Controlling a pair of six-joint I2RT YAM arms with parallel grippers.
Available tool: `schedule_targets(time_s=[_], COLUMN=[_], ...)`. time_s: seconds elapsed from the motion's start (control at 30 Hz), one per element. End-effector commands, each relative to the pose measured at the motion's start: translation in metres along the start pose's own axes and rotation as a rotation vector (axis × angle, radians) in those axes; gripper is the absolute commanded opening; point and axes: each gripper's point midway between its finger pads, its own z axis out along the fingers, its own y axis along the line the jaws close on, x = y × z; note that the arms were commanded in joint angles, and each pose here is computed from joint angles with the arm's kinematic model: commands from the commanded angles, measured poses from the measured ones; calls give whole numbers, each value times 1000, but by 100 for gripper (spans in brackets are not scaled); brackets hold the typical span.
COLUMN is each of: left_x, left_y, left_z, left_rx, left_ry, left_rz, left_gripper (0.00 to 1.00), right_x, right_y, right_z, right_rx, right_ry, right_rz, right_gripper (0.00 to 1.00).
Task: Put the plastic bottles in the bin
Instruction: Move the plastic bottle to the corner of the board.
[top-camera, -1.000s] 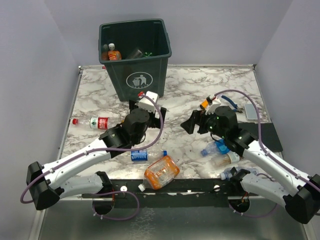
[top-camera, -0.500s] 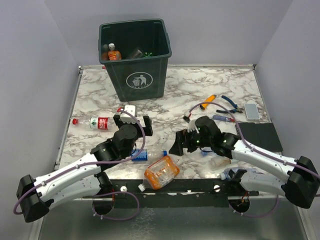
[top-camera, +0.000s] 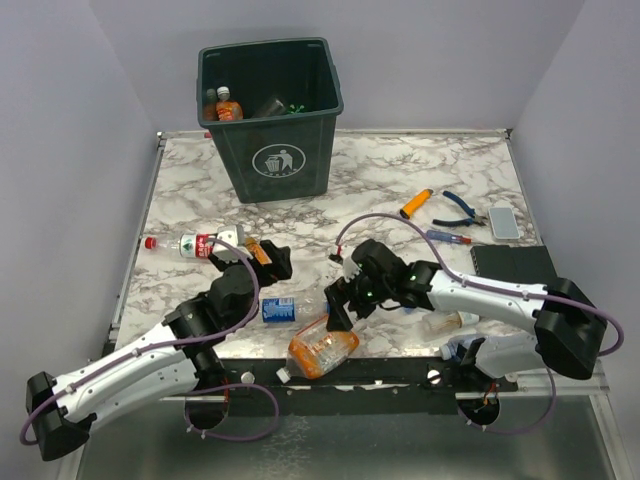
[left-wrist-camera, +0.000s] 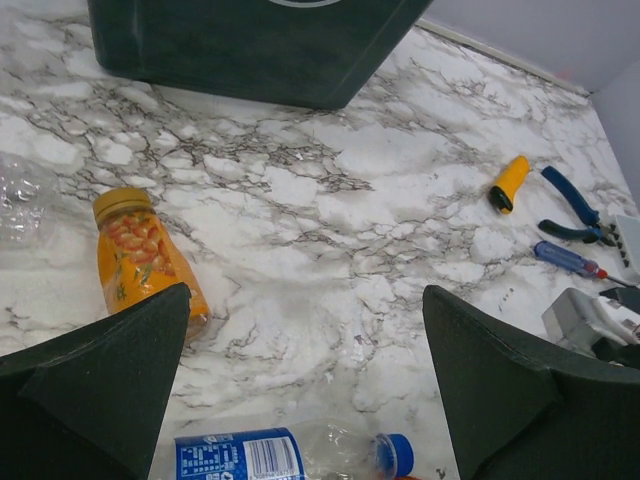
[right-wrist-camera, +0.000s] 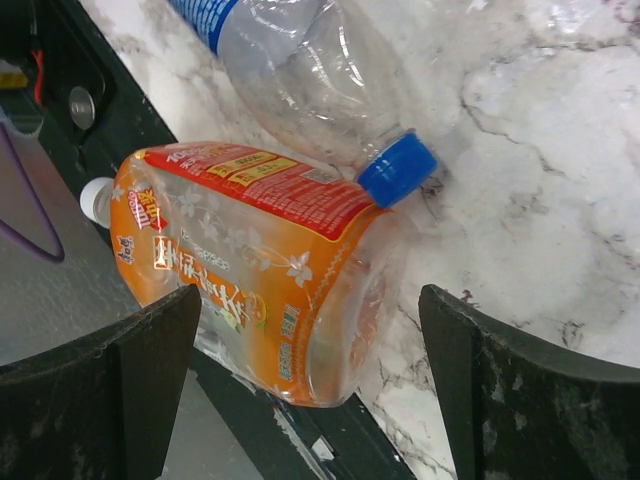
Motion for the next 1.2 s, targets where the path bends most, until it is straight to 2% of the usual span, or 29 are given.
schedule_targets(time_s=[0.0,0.23,0.47,0.67,0.97,1.17], left_x=[16,19,21,20,23,18], left_y=[6,3,0,1,-2,-6], left_z=[-7,-4,-2,-2,1,2], left_rx=[18,11,9,7,5,8], left_ry=[46,62,77,72,81,75], left_rz=[-92,-70,-50,-43,-41,-25], left_gripper=[99,99,99,99,99,99], right_x=[10,27,35,33,43,45], right_y=[16,5,-19,-43,-88,-119], right_z=[6,15,12,-1,-24,-40], right_rx=[-59,27,162,323,603,679], right_ry=[73,134,131,63,-66,-168], right_rz=[-71,-51,-4,71,315,504], right_gripper=[93,87,68,57,56,64])
